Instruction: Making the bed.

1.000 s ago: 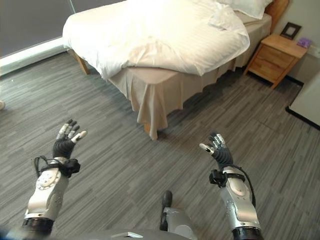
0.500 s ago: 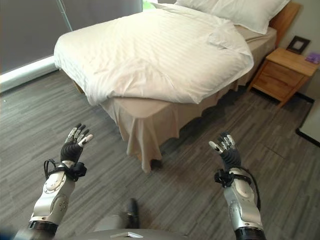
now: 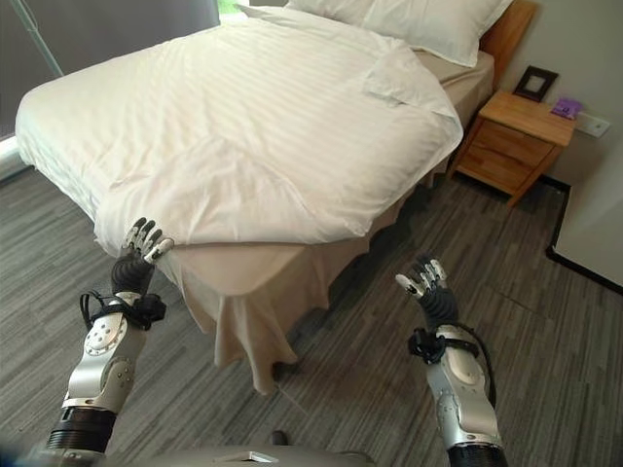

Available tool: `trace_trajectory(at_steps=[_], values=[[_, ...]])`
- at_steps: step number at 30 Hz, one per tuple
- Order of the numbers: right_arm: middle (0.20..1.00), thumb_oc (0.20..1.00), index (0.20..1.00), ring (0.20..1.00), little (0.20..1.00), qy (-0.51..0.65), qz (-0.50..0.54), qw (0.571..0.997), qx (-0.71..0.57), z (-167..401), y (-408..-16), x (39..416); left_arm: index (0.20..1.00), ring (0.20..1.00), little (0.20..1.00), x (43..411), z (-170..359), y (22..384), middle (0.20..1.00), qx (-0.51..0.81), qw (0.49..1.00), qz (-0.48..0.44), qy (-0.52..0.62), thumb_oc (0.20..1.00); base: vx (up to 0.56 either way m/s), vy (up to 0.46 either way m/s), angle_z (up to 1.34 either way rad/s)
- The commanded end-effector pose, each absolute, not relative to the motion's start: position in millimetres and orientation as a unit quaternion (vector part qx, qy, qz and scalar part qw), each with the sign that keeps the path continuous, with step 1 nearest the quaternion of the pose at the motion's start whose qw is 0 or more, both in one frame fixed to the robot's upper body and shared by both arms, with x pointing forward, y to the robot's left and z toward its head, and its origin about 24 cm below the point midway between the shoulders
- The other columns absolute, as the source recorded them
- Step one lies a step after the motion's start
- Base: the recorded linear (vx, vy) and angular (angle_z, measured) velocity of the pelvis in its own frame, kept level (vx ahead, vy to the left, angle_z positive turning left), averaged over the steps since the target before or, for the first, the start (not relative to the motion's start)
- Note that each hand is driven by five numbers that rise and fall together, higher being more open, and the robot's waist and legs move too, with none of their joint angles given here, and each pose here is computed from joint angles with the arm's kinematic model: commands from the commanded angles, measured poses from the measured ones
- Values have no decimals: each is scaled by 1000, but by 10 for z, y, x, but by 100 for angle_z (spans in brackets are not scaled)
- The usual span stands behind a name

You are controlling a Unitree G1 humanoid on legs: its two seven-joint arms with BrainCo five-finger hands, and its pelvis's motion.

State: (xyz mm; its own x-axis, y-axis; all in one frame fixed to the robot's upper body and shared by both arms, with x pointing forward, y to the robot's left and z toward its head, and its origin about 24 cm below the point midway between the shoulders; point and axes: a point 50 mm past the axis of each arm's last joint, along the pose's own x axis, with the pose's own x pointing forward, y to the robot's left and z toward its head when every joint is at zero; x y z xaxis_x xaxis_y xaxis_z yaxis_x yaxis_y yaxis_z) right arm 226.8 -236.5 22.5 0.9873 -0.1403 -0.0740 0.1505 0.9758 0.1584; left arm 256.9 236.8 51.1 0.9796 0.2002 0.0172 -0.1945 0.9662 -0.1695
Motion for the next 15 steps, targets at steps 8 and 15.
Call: trace_trajectory(at_steps=[8,15], values=[[1000,1000,1000,1000,1000,3,-65,996,63,326,-2434,2260,1000,1000,1000,2567,879,2518,1000,-24,990,95,-100,1000,97,32,10],[1000,1000,1000,1000,1000,6,-63,996,64,333,-2492,2282,1000,1000,1000,2490,808,2540,1000,-9,992,95,-87,1000,143,-85,15]])
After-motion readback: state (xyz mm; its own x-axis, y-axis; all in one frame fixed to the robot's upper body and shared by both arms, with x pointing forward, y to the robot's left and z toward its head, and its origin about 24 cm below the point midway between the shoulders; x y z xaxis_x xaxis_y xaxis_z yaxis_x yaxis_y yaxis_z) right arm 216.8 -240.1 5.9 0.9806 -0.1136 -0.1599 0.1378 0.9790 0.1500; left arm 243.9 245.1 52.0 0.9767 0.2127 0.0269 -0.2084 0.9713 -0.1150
